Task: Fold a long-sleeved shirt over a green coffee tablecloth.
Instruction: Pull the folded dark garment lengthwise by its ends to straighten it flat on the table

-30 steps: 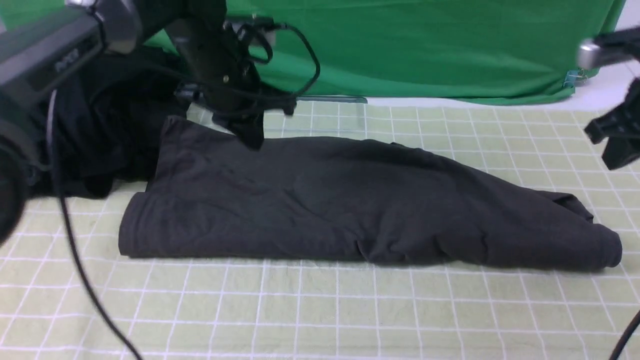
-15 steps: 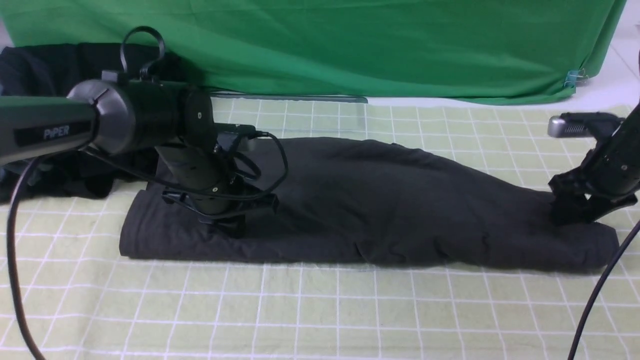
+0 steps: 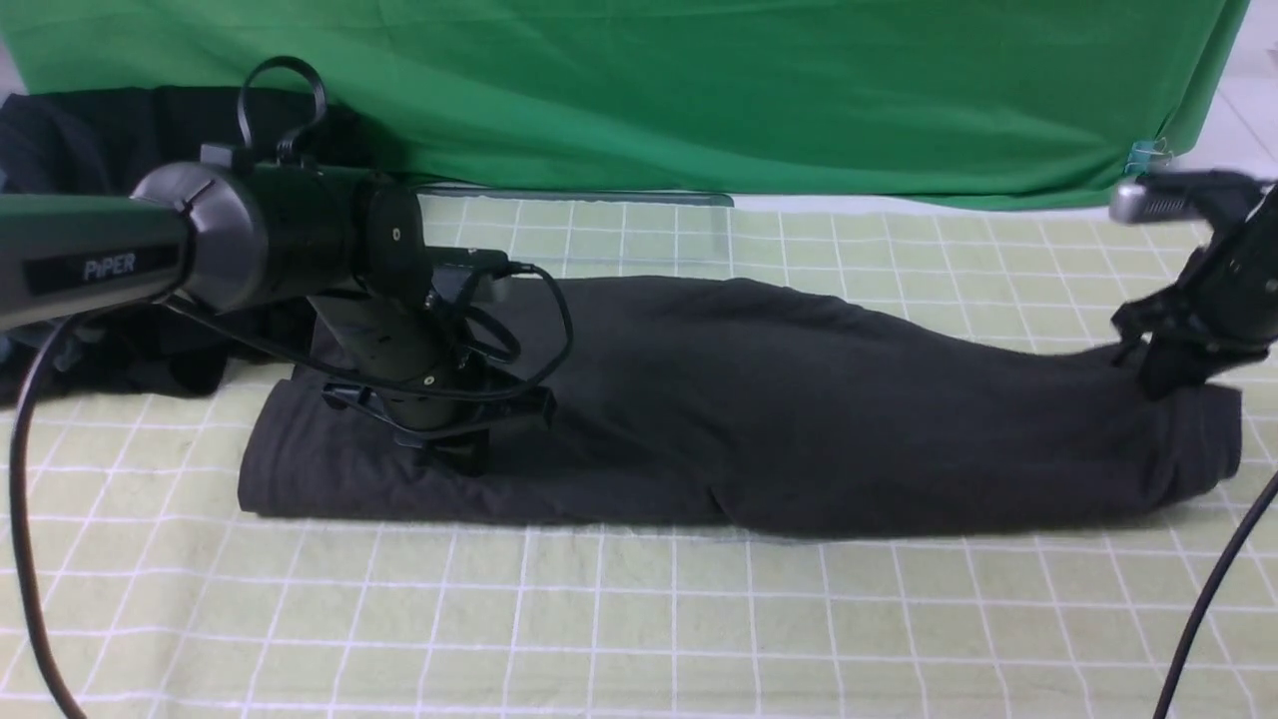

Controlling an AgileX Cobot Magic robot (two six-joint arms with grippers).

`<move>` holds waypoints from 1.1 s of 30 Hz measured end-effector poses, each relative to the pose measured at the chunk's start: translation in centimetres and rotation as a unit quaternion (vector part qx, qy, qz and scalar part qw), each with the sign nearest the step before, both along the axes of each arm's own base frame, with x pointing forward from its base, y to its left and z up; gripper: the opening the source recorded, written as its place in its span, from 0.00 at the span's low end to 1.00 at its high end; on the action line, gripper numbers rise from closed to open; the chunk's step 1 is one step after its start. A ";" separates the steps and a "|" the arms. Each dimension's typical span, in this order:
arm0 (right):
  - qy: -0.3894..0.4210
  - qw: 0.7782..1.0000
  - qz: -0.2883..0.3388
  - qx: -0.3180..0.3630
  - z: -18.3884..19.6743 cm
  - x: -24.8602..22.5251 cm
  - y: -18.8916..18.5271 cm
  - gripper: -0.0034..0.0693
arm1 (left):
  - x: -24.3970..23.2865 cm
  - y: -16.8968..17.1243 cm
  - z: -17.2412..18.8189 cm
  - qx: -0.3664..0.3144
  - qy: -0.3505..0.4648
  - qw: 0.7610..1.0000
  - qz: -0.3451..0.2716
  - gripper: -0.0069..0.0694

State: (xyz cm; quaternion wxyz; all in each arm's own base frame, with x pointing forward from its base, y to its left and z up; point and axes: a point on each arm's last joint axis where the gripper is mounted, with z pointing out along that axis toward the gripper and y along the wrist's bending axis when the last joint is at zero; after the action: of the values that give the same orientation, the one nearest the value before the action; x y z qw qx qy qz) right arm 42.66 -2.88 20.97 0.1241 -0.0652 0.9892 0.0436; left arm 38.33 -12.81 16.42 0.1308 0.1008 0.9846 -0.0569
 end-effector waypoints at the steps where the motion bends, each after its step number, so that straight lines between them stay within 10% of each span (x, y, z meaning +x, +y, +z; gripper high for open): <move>1: 0.000 1.000 0.002 -0.007 0.0 0.0 -0.1 0.11 | 0.0 0.0 0.0 0.000 0.000 1.000 0.000 0.09; 14: 0.012 0.999 -0.023 -0.044 0.2 -0.1 -1.2 0.57 | 0.0 0.0 0.0 -0.002 0.001 1.000 0.002 0.09; 27: 0.005 0.999 0.030 -0.010 -2.9 1.3 0.4 0.56 | 0.0 0.0 0.0 -0.004 0.002 1.000 0.003 0.09; 33: 0.027 0.999 0.039 -0.007 -3.6 1.1 0.5 0.25 | 0.0 0.0 0.0 -0.005 0.002 1.000 0.004 0.09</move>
State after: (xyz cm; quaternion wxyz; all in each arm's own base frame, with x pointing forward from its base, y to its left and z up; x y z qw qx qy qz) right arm 43.75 -2.38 17.42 0.0948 -0.1036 0.9891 0.0433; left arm 38.32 -12.85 16.42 0.1293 0.0963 0.9850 -0.0619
